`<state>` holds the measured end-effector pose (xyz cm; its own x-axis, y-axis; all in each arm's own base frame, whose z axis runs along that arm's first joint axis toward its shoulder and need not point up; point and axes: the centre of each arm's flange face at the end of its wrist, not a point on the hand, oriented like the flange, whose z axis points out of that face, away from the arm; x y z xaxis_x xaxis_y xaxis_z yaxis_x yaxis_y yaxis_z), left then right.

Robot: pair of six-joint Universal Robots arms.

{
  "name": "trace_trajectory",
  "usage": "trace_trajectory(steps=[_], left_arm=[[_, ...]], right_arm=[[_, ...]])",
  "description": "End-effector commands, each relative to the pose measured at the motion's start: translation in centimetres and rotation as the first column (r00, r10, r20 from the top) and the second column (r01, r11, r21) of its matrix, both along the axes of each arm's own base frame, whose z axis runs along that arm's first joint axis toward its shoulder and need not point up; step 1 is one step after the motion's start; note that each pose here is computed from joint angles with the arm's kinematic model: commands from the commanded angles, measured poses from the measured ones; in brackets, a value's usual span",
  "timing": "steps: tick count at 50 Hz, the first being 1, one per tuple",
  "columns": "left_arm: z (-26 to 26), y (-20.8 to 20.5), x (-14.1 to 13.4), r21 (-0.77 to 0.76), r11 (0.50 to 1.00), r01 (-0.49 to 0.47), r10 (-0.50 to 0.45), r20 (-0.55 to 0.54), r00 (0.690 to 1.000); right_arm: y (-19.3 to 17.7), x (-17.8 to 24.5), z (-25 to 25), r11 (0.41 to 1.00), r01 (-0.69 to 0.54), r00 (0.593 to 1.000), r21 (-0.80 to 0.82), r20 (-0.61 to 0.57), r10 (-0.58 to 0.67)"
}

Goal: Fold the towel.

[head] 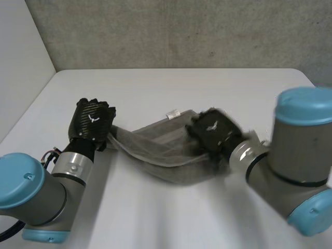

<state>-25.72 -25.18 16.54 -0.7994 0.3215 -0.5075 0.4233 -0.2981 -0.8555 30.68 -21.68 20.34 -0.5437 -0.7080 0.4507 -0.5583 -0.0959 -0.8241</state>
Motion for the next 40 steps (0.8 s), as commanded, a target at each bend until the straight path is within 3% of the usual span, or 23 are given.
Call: trace_trajectory(steps=[1,7,12,19,30,40], left_arm=[[0.8,0.1,0.3,-0.018,1.000,-0.006,0.005,-0.009,1.000],[0.6,0.9,0.3,-0.011,1.000,0.003,-0.003,-0.003,1.000],[0.6,1.1,0.3,-0.009,1.000,0.005,-0.005,0.001,1.000],[0.4,1.2,0.3,0.000,1.000,0.006,-0.006,0.003,1.000],[0.2,1.2,0.4,0.007,1.000,0.002,-0.002,0.006,1.000],[0.2,1.1,0.5,0.008,1.000,0.000,0.000,0.007,1.000]], right_arm=[[-4.2,-3.5,4.0,0.982,0.188,0.954,0.015,0.236,-0.186],[-7.3,-5.9,4.3,0.979,0.191,0.933,0.068,0.298,-0.203],[-8.0,-5.9,2.2,0.968,0.158,0.947,0.196,0.248,-0.205],[-6.2,-6.7,-0.3,0.922,0.163,0.966,0.350,0.133,-0.222],[-4.4,-9.7,-1.4,0.901,0.226,0.949,0.371,0.127,-0.290],[-2.9,-11.3,-2.2,0.883,0.206,0.943,0.422,0.156,-0.295]])
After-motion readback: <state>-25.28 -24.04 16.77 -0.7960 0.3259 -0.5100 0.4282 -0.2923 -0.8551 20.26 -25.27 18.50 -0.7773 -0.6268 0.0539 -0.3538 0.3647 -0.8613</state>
